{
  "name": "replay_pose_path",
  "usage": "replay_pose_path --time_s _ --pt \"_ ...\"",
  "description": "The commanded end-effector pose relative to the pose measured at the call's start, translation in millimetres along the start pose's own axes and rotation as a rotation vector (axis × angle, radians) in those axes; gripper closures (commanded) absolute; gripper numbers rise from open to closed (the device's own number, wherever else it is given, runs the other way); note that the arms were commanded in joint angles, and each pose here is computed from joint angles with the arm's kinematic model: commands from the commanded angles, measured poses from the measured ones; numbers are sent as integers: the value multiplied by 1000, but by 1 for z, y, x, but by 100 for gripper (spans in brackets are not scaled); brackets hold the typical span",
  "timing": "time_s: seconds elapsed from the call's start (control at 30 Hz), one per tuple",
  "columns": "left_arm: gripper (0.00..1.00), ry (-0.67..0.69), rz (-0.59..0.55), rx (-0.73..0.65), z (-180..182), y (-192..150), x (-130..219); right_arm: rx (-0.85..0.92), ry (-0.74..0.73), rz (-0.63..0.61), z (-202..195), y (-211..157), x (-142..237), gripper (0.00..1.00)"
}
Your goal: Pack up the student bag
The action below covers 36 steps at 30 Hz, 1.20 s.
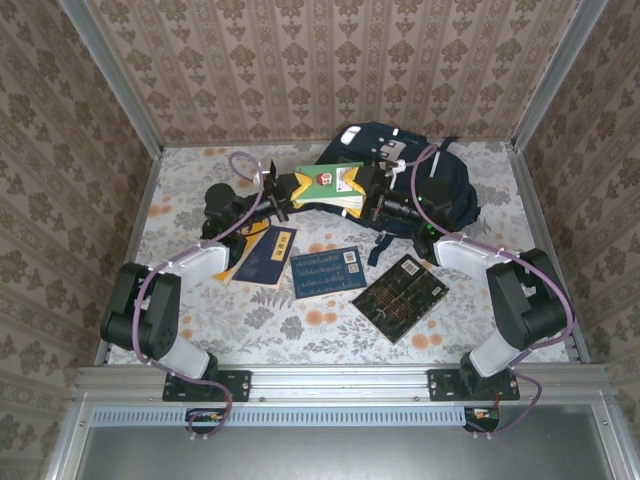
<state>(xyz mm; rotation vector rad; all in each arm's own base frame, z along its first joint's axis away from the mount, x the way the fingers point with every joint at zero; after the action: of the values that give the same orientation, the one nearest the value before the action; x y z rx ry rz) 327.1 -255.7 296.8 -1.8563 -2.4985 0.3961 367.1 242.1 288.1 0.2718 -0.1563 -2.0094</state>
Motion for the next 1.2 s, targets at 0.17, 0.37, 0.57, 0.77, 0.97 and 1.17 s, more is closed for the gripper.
replay_pose_path --time_s 0.17,0.37,0.57,0.77,0.97,1.17 --pt "100 22 53 -70 6 -15 3 27 44 -23 20 5 4 40" --pt "100 36 54 -77 11 -14 2 29 26 -13 18 3 5 69" --pt "73 109 59 -134 16 -14 0 41 -92 -24 -5 5 13 100" --pt "46 383 3 -326 33 8 -7 29 -294 -226 -42 58 68 100" --pt "45 486 103 -384 55 31 -78 33 -501 -561 -54 125 158 100" --pt "44 572 202 -491 83 44 -165 42 -784 -889 -62 149 255 100"
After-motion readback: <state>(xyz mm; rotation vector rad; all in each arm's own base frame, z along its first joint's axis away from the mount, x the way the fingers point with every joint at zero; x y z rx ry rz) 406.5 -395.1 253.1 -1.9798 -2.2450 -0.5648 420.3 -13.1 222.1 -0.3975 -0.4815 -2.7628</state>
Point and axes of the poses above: each hand's point on the last joint's axis, 136 mm out from that joint toward the fingers, its own x axis back along the fingers, its own z axis along the line the jaws close on, y = z × x, the point moved 2 cm from there along x, back along the fingers, and after that the axes turned 10 degrees about x, right-handed, at the moved point
